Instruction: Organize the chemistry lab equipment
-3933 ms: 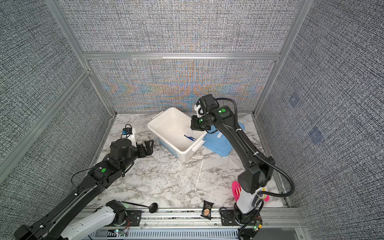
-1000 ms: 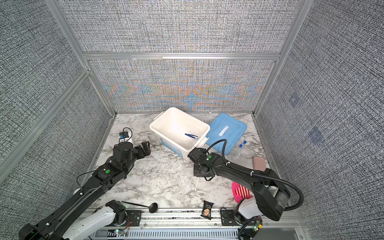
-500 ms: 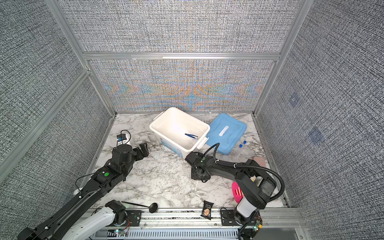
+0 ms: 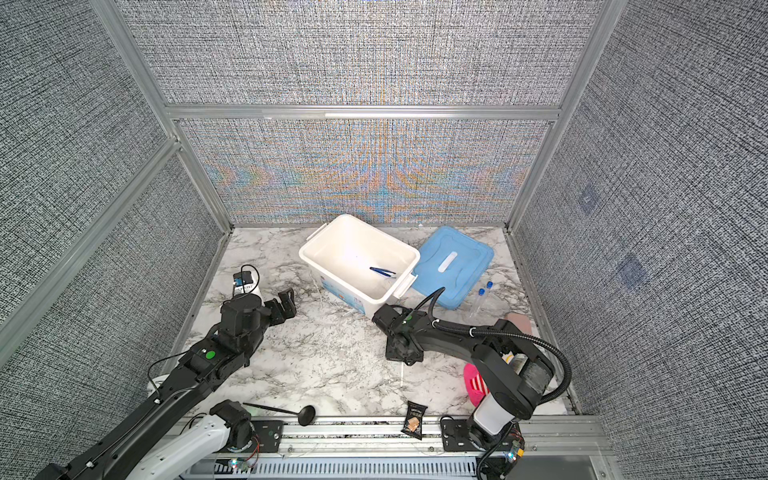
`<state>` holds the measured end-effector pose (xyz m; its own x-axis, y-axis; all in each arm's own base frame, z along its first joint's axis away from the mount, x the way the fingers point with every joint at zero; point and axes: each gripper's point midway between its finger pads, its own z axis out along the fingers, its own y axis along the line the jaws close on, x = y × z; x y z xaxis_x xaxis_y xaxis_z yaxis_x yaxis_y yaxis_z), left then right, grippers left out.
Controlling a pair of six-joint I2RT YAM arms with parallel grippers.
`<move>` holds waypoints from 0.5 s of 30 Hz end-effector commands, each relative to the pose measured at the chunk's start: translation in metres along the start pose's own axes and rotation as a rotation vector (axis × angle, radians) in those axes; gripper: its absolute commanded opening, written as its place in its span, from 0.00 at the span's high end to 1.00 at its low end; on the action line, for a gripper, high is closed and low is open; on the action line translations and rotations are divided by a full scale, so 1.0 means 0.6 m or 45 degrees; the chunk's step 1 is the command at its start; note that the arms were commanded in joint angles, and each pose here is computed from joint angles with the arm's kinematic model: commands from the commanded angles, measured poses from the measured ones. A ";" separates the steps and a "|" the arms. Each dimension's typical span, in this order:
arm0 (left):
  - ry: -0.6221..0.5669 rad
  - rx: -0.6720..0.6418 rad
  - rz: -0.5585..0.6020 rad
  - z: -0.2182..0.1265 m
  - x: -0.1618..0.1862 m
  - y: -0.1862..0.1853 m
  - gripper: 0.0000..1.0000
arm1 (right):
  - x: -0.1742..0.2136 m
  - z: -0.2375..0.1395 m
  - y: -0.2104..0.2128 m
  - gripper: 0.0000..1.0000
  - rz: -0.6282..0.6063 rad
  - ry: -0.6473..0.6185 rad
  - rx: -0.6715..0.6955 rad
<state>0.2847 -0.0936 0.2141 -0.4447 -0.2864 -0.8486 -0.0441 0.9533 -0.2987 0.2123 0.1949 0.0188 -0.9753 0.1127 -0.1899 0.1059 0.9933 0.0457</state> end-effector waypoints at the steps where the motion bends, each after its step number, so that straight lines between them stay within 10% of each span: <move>1: -0.016 0.031 -0.007 0.000 -0.006 -0.008 0.01 | 0.007 -0.001 -0.012 0.95 0.031 0.025 0.034; 15: 0.472 0.604 0.003 -0.031 0.107 -0.145 0.05 | -0.009 -0.023 -0.010 0.95 0.134 -0.007 -0.036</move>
<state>0.2672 -0.1584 0.1967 -0.6472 -0.2080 -0.7334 0.1986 0.8828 -0.4257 0.2154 0.1881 0.0351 -0.9633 0.1745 -0.2039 0.1612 0.9837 0.0803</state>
